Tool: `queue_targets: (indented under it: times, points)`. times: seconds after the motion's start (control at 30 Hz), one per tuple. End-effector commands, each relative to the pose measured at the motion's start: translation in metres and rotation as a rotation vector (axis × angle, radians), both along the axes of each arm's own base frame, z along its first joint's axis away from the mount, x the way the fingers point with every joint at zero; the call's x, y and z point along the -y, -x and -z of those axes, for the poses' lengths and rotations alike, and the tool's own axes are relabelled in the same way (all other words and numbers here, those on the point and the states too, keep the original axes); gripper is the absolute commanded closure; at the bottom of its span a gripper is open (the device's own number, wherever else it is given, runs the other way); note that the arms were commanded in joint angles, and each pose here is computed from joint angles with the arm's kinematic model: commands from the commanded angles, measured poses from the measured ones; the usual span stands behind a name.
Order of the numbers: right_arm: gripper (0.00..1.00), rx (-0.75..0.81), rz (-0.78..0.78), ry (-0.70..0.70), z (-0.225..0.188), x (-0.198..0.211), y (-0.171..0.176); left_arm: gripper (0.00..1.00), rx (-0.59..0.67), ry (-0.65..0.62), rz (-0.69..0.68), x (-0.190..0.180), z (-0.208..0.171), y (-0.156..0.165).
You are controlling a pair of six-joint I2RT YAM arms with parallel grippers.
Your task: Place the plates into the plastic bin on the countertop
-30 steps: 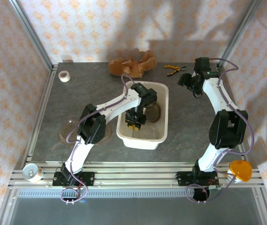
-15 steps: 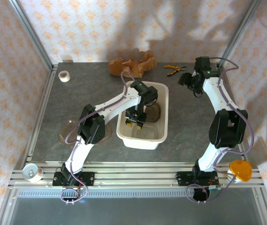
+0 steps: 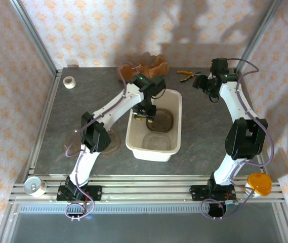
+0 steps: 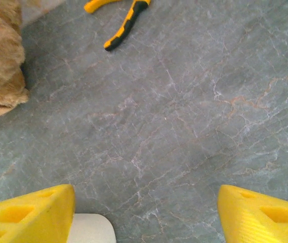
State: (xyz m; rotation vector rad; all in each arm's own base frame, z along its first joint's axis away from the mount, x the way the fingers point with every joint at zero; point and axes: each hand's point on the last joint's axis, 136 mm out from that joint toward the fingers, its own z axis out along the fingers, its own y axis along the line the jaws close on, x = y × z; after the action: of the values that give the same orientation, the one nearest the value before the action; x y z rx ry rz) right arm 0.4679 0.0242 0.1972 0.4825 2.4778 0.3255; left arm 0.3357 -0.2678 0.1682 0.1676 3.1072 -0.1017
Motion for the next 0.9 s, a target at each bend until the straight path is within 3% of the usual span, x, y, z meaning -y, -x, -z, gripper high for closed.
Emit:
queue_targets:
  times: [0.0, 0.23, 0.4, 0.6, 0.87]
  points:
    - [0.26, 0.034, 0.012, 0.023, -0.013, 0.007, -0.010, 0.56, 0.162, 0.073, -0.100, -0.017, -0.050, -0.029]
    - [0.26, 0.062, 0.020, 0.010, -0.022, 0.006, -0.016, 0.54, 0.266, 0.143, -0.348, -0.072, -0.076, -0.050]
    - [0.26, 0.063, 0.025, -0.009, -0.021, 0.004, -0.019, 0.53, 0.320, 0.158, -0.550, -0.128, -0.079, -0.044]
    - [0.26, 0.051, 0.019, -0.012, -0.016, 0.003, -0.023, 0.51, 0.270, 0.099, -0.702, -0.170, -0.049, -0.013]
    - [0.26, 0.039, 0.014, -0.028, -0.012, -0.001, -0.028, 0.42, 0.194, 0.018, -0.882, -0.202, 0.006, 0.040]
